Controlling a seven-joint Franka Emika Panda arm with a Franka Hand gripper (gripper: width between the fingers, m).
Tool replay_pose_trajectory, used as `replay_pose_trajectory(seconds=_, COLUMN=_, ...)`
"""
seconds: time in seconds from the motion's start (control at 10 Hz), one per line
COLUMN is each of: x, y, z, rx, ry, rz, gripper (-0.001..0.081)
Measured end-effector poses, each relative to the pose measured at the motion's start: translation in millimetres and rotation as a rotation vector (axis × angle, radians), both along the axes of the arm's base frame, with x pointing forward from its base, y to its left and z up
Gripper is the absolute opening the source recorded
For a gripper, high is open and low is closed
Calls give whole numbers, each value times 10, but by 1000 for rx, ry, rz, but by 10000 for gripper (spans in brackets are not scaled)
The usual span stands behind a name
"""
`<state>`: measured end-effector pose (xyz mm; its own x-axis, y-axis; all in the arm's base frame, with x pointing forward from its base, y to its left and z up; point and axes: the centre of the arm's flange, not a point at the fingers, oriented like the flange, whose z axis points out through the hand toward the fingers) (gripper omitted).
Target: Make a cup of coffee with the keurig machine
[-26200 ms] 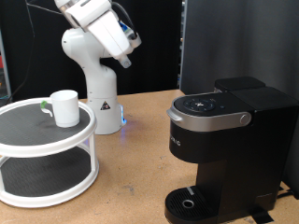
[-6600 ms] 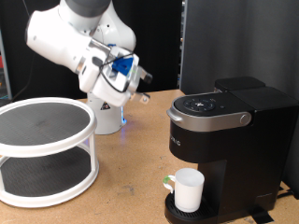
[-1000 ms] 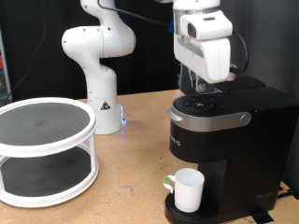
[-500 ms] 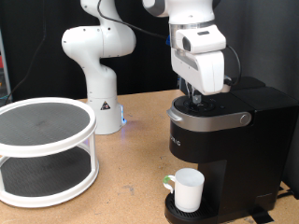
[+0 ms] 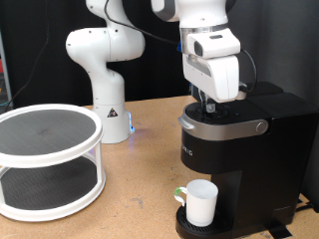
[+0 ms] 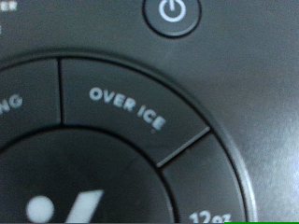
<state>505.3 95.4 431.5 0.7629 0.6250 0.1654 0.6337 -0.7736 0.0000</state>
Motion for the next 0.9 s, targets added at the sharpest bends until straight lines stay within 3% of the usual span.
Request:
replay_pose_trajectory(seconds=0.5, x=-17, y=12, z=-49, rx=-4, ry=57, rz=8, gripper=1)
replay_pose_trajectory(seconds=0.9, x=117, y=-17, z=-62, rx=4, ry=166, rz=-33, gripper=1)
